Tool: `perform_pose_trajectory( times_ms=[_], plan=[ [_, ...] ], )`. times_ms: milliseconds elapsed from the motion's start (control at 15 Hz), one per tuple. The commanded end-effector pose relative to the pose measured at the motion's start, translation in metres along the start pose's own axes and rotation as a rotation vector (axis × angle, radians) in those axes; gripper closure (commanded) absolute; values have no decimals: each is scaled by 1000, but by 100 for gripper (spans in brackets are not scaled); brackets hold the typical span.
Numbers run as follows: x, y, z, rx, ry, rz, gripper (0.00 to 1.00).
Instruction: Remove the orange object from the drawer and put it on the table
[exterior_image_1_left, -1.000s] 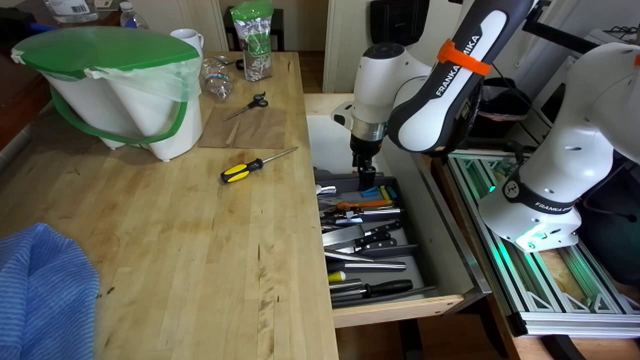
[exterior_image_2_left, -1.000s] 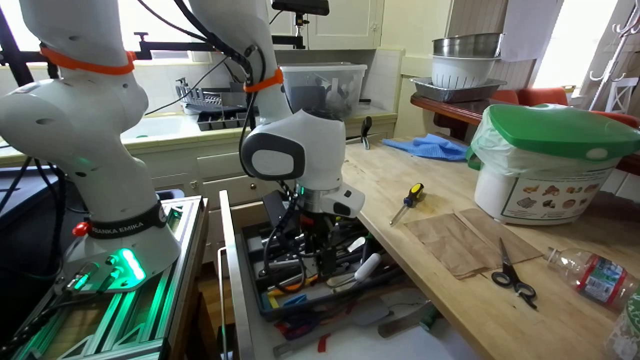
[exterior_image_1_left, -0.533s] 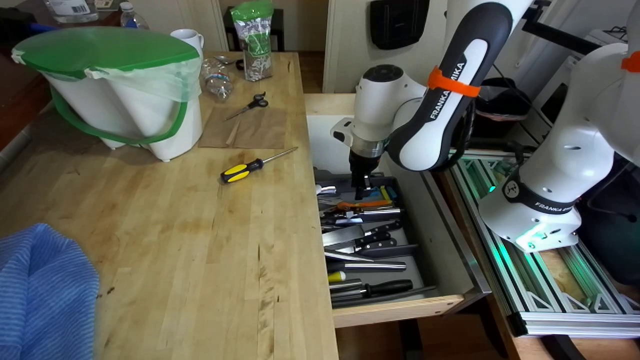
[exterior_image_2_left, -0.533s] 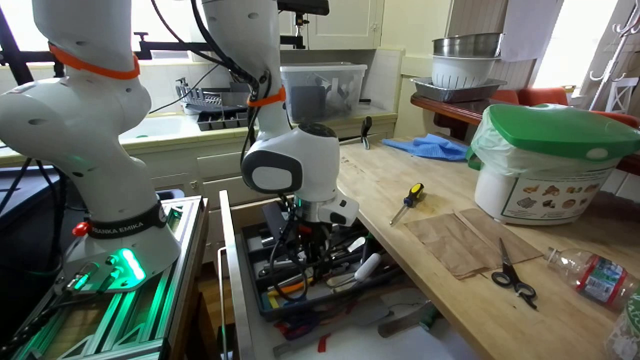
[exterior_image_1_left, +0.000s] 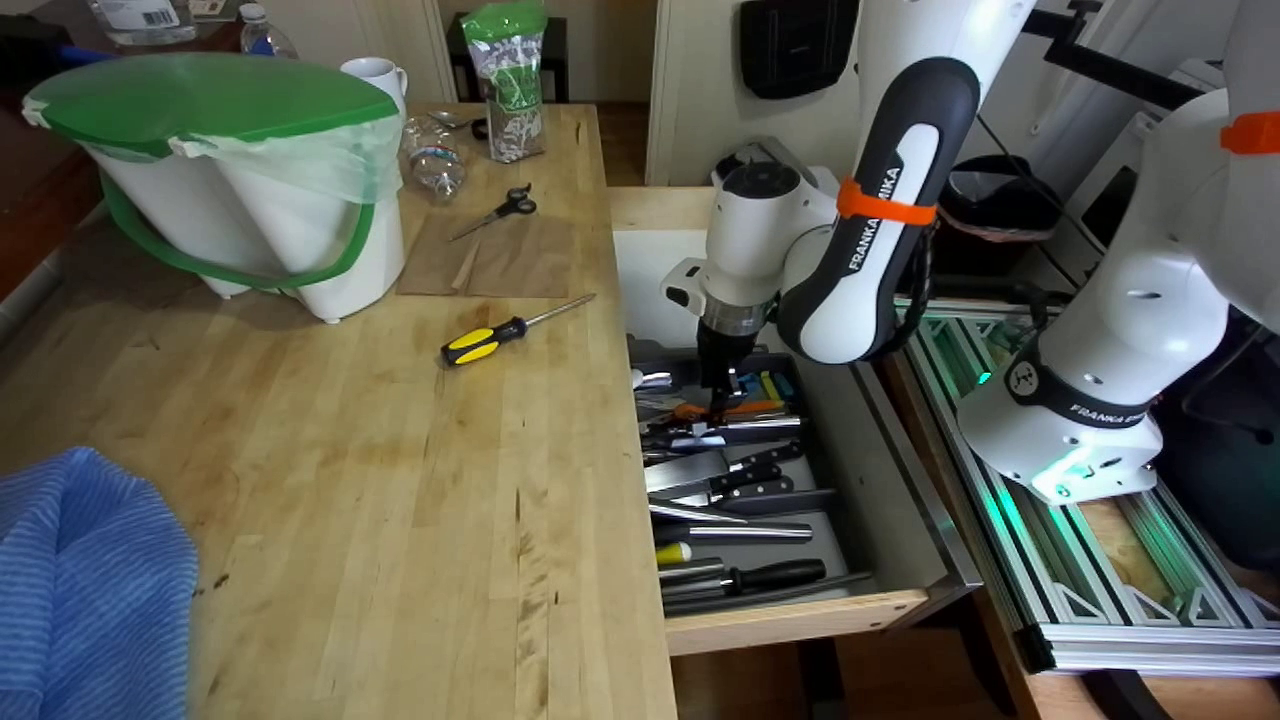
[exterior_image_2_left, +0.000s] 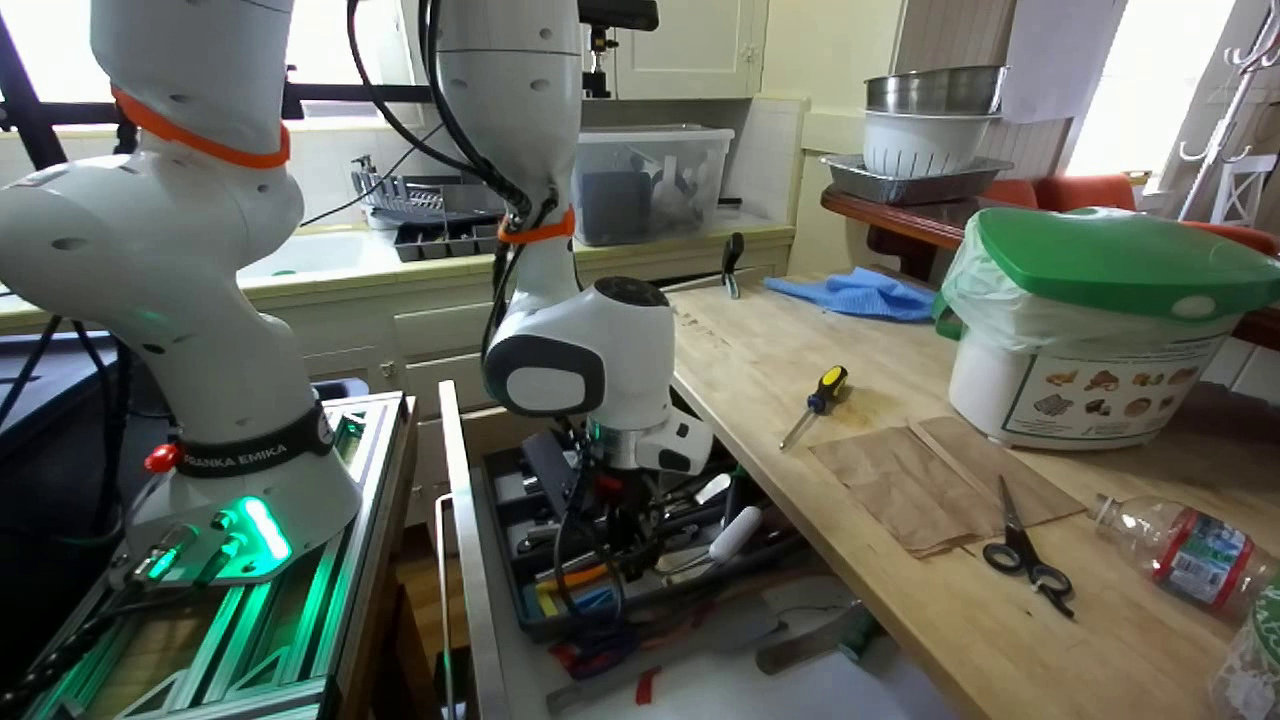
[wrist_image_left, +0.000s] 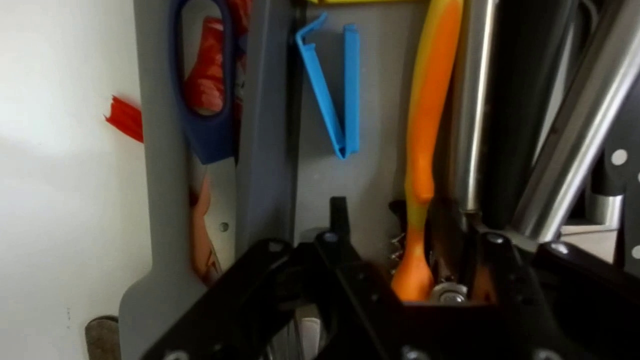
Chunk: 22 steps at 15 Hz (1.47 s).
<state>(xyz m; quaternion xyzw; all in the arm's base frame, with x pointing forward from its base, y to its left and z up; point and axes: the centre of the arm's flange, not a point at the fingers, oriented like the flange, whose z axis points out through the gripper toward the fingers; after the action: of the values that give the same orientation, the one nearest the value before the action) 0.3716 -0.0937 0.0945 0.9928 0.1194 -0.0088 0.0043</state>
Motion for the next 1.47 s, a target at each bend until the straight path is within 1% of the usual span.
perform_pose_trajectory(
  times_ms=[0, 200, 267, 333, 400, 533, 600, 733, 933, 1067, 1267, 1400],
  plan=[
    [4, 1, 17, -7, 29, -21, 53],
    [9, -1, 21, -15, 34, -43, 67],
    [10, -2, 22, -15, 36, -49, 75],
    [11, -3, 21, -17, 37, -56, 91],
    [12, -6, 20, -17, 37, -63, 99],
    [13, -8, 17, -12, 40, -66, 100],
    [13, -9, 15, -15, 38, -66, 97],
    [11, -11, 0, -26, 26, -52, 97],
    [9, -17, -39, -29, 52, -16, 97],
    [6, -20, -67, -34, 41, 11, 97],
    [6, -26, -94, 38, 2, -2, 97],
    [7, -29, -113, 39, 2, 14, 97]
  ],
)
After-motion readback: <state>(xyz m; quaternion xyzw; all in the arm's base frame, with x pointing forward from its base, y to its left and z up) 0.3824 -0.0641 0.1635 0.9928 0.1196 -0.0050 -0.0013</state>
